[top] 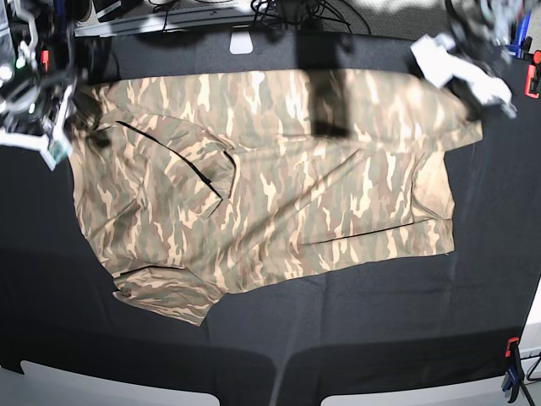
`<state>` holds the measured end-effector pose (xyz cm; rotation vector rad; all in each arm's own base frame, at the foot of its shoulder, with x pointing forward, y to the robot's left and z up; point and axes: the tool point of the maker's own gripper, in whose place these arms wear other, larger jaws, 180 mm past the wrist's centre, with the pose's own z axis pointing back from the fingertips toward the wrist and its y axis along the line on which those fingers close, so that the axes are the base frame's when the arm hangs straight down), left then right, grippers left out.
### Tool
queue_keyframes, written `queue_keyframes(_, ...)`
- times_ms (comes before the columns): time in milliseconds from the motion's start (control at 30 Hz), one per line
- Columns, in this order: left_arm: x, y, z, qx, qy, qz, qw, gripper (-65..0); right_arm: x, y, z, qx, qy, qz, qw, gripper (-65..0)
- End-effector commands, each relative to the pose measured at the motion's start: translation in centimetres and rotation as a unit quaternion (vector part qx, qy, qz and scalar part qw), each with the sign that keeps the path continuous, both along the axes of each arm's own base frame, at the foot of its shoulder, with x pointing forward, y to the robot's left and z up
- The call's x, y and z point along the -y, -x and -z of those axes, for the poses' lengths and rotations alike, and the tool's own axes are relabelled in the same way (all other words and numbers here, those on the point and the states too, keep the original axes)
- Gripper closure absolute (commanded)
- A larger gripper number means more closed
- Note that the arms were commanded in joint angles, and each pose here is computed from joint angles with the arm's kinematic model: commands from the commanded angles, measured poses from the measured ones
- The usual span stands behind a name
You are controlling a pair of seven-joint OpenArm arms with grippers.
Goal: Layout the t-shirt on the table in an organized manner, then fold the t-shirt properly
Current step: 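Lift the shirt edge with both grippers and pull it away from the hem, then lower both grippers onto the shirt and press the fabric flat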
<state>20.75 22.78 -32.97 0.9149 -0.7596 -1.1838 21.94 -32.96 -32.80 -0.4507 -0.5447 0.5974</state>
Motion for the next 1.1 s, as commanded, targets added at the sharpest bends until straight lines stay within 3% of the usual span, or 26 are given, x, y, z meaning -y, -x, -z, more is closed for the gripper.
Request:
queue_keyframes(0, -0.3, -1.9, -2.2, 0.047, 0.001, -0.001, 0.999, -27.7, 0.4, -1.6, -1.8, 0.036, 0.012, 0.002, 0.9993, -27.1)
queue_keyframes(133, -0.3, -6.2, -5.3, 0.110, 0.035, -0.015, 0.993, -27.7, -0.1, -3.2, -2.7, 0.073, -0.008, 0.019, 0.9971, -27.0)
queue_keyframes(267, -1.1, -7.7, -4.8, 0.074, 0.075, -0.058, 0.993, -27.7, -1.0, -3.2, -2.1, 0.073, -0.030, 0.023, 0.9966, -27.0)
queue_keyframes(367, -1.2, -7.2, -3.9, 0.053, 0.090, -0.072, 0.992, -27.7, -3.7, -1.3, 0.2, 0.011, -0.082, -0.016, 0.9965, -26.9)
queue_keyframes(467, -0.8, -6.1, -2.7, 0.033, 0.097, -0.074, 0.992, -27.7, -7.3, 2.0, 2.9, -0.059, -0.135, -0.079, 0.9860, -26.9)
queue_keyframes(567, 0.1, -5.0, -1.5, 0.016, 0.117, -0.080, 0.990, -27.7, -9.8, 4.6, 4.5, -0.087, -0.171, -0.108, 0.9755, -26.9)
queue_keyframes(633, 1.1, -4.6, -0.9, 0.015, 0.139, -0.083, 0.987, -27.7, -10.4, 5.3, 5.0, -0.086, -0.187, -0.096, 0.9738, -26.9)
queue_keyframes(700, 2.3, -4.5, -0.6, 0.016, 0.165, -0.086, 0.982, -27.7, -10.1, 4.9, 5.1, -0.068, -0.190, -0.054, 0.9779, -26.9)
queue_keyframes(767, 3.3, -4.3, 0.0, 0.008, 0.192, -0.097, 0.977, -27.7, -9.2, 4.5, 5.2, -0.046, -0.177, -0.011, 0.9830, -26.9)
queue_keyframes(867, 4.8, -3.5, 1.2, -0.018, 0.231, -0.115, 0.966, -27.7, -8.6, 4.6, 5.6, -0.040, -0.157, 0.009, 0.9868, -26.9)
queue_keyframes(1000, 6.5, -2.6, 1.9, -0.030, 0.259, -0.113, 0.959, -27.7, -8.5, 5.1, 6.6, -0.044, -0.161, 0.024, 0.9857, -26.9)
queue_keyframes(1067, 7.2, -2.2, 2.2, -0.034, 0.268, -0.110, 0.956, -27.7, -7.5, 4.8, 6.9, -0.029, -0.160, 0.061, 0.9849, -26.9)
